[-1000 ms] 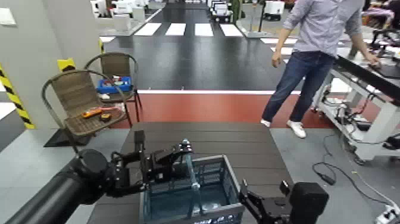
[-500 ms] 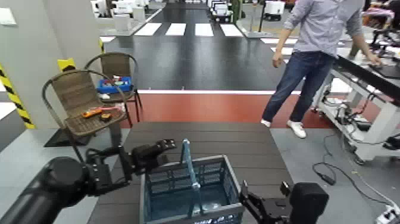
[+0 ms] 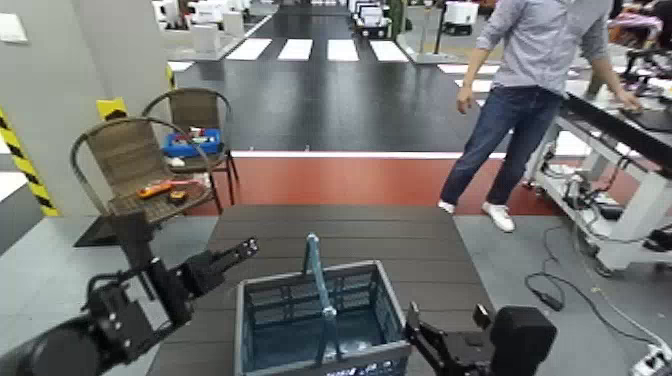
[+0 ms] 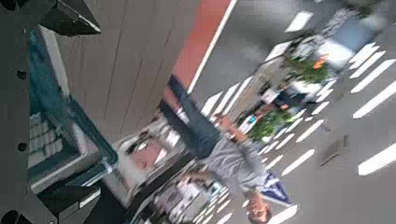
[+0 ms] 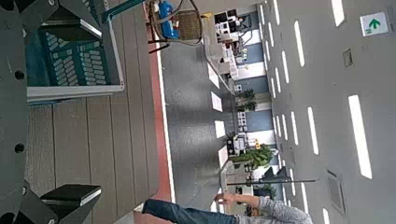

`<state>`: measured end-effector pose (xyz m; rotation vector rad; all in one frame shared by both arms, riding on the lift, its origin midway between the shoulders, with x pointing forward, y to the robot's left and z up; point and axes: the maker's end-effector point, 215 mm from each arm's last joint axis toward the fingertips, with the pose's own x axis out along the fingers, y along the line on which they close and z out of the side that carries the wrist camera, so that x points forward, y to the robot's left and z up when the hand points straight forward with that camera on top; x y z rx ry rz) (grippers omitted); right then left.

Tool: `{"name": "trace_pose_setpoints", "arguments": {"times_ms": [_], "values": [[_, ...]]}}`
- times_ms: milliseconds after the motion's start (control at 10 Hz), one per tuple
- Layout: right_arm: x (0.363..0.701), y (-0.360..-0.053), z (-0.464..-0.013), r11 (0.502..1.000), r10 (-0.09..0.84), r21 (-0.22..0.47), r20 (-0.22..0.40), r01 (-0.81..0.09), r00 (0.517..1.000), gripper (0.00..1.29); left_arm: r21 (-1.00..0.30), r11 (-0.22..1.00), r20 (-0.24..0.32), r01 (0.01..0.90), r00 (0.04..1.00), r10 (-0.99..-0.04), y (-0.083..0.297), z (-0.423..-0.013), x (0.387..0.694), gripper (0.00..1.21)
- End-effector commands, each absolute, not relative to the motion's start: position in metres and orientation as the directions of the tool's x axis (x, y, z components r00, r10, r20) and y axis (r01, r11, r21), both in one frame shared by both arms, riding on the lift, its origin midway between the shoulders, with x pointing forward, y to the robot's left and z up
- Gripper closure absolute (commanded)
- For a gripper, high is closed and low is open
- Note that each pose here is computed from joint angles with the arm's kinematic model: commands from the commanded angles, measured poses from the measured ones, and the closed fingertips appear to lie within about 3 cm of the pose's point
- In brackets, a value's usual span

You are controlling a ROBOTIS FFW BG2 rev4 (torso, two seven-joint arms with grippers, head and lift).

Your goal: Place the crate on the table.

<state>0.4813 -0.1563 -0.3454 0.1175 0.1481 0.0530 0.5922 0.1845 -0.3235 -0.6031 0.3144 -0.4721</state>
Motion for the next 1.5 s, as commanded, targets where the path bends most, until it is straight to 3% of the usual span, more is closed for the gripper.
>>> {"name": "trace_pose_setpoints", "arguments": {"times_ms": [100,400,600,800,1200,1500], "values": [[0.481,-0.162,-0.344,0.992,0.052,0.118,-0.137,-0.036,0.989,0.14,-0.456,0.838,-0.035,0.298,0.935,-0.352,0.206,-0.314,0.572,0.10],[0.480,-0.165,-0.343,0.992,0.049,0.118,-0.128,-0.034,0.991,0.14,-0.264,0.937,0.068,0.229,0.973,-0.219,0.225,-0.299,0.542,0.10],[0.479,-0.167,-0.342,0.993,0.045,0.117,-0.124,-0.031,0.991,0.14,-0.210,0.959,0.077,0.191,0.981,-0.179,0.229,-0.304,0.524,0.09],[0.478,-0.168,-0.343,0.993,0.047,0.117,-0.126,-0.033,0.991,0.14,-0.208,0.965,0.035,0.162,0.987,-0.158,0.228,-0.333,0.505,0.09],[0.477,-0.170,-0.344,0.993,0.042,0.115,-0.129,-0.027,0.991,0.14,-0.136,0.984,0.039,0.112,0.993,-0.107,0.228,-0.353,0.462,0.10],[0.476,-0.170,-0.344,0.993,0.042,0.113,-0.130,-0.027,0.991,0.14,-0.118,0.987,0.046,0.108,0.994,-0.103,0.225,-0.352,0.457,0.10]]}}
